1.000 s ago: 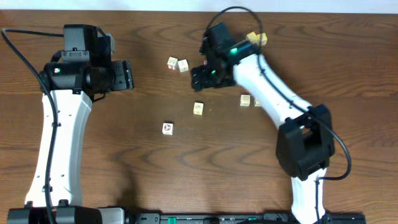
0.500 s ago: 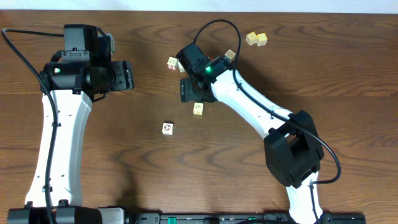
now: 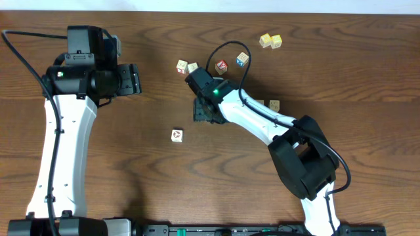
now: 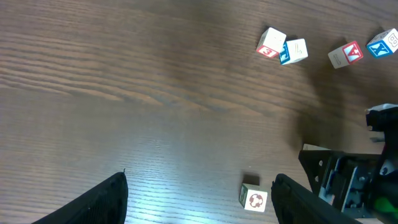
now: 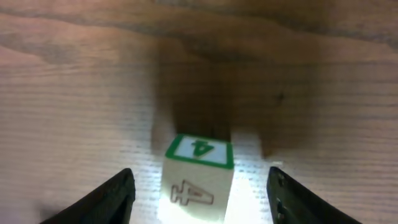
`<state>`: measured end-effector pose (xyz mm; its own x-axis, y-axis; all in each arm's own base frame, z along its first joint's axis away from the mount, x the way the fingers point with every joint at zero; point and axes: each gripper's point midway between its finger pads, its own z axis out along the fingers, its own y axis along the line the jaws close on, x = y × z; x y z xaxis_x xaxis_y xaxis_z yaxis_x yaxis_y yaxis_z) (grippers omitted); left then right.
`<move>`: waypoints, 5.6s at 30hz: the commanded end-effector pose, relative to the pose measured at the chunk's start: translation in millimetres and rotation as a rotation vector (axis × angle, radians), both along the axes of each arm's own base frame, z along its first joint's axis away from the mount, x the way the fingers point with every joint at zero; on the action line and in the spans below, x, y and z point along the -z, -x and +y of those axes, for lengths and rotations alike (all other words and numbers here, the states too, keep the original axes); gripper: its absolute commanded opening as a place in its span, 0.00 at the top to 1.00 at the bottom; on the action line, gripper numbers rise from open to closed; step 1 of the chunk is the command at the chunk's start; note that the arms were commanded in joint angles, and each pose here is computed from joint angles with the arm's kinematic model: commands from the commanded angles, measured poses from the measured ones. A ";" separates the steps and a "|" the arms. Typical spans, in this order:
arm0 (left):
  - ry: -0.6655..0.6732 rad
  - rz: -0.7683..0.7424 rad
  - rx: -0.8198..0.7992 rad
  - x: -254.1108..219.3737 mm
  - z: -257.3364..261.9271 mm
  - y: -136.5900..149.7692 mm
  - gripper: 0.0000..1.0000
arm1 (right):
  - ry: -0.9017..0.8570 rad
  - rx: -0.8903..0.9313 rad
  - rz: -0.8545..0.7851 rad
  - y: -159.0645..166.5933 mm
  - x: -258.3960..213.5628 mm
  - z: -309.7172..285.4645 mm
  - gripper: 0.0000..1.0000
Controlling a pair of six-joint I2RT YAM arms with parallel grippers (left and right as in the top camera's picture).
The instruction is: Lift 4 blocks
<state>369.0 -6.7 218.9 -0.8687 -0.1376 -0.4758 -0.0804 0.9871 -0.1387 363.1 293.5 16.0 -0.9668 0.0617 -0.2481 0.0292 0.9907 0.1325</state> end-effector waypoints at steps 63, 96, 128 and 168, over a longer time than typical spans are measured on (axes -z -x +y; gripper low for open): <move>-0.009 -0.015 -0.006 -5.1 2.9 -2.4 0.25 | 0.139 0.102 0.026 -39.7 13.8 -104.8 0.67; -0.010 -0.015 -0.006 -5.1 2.9 -2.5 0.26 | 0.186 0.049 0.009 -47.7 12.8 -120.7 0.65; -0.009 -0.015 -0.006 -5.1 2.9 -2.4 0.25 | 0.178 -0.036 0.009 -47.5 13.1 -115.2 0.60; -0.009 -0.015 -0.006 -5.1 2.9 -2.4 0.26 | 0.070 -0.156 -0.016 -51.2 -29.9 -60.6 0.42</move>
